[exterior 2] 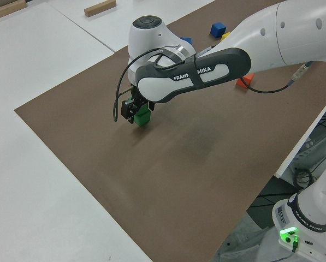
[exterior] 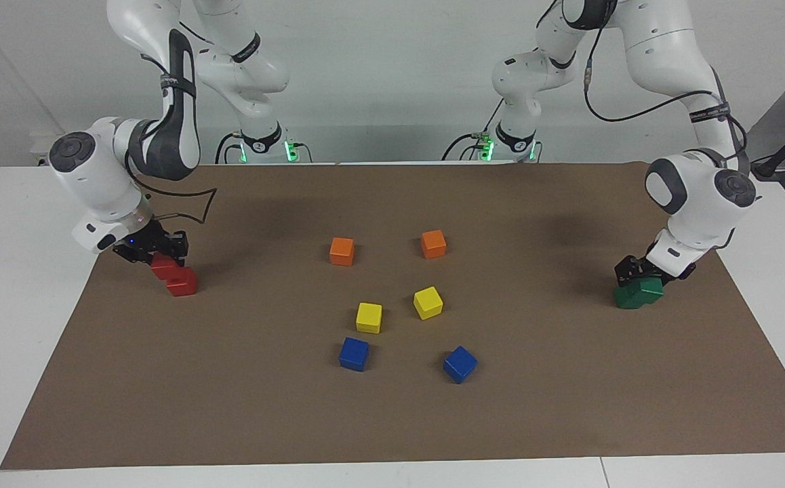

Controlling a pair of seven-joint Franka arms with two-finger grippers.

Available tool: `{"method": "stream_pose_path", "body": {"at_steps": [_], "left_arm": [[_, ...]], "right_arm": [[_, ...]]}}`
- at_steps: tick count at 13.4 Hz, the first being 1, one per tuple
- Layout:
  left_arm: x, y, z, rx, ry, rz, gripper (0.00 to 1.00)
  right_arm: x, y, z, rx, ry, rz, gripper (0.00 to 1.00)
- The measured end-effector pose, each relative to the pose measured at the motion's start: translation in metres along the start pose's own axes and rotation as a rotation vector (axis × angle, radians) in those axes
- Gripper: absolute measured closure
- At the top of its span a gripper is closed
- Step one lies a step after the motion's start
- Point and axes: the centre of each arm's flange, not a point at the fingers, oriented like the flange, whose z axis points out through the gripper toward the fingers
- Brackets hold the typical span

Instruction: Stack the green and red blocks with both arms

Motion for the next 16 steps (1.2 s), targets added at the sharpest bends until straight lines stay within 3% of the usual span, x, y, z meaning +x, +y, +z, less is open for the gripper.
{"method": "stream_pose_path", "body": {"at_steps": [3, 6, 12, 16], "left_arm": [[-0.003, 0.000, -0.021, -0.003, -0.024, -0.002, 0.00], [-0.003, 0.000, -0.071, -0.001, -0.036, -0.002, 0.00], [-0.012, 0.044, -0.197, 0.035, 0.086, -0.080, 0.00], [-0.029, 0.080, -0.224, 0.032, 0.042, -0.102, 0.00]], "right_arm": [[-0.001, -0.001, 0.006, 0.000, 0.000, -0.010, 0.45], [-0.003, -0.001, 0.011, 0.002, -0.008, -0.013, 0.45], [-0.006, -0.001, 0.020, -0.002, 0.005, -0.013, 0.45], [-0.006, -0.002, 0.020, -0.002, 0.004, -0.014, 0.45]]}}
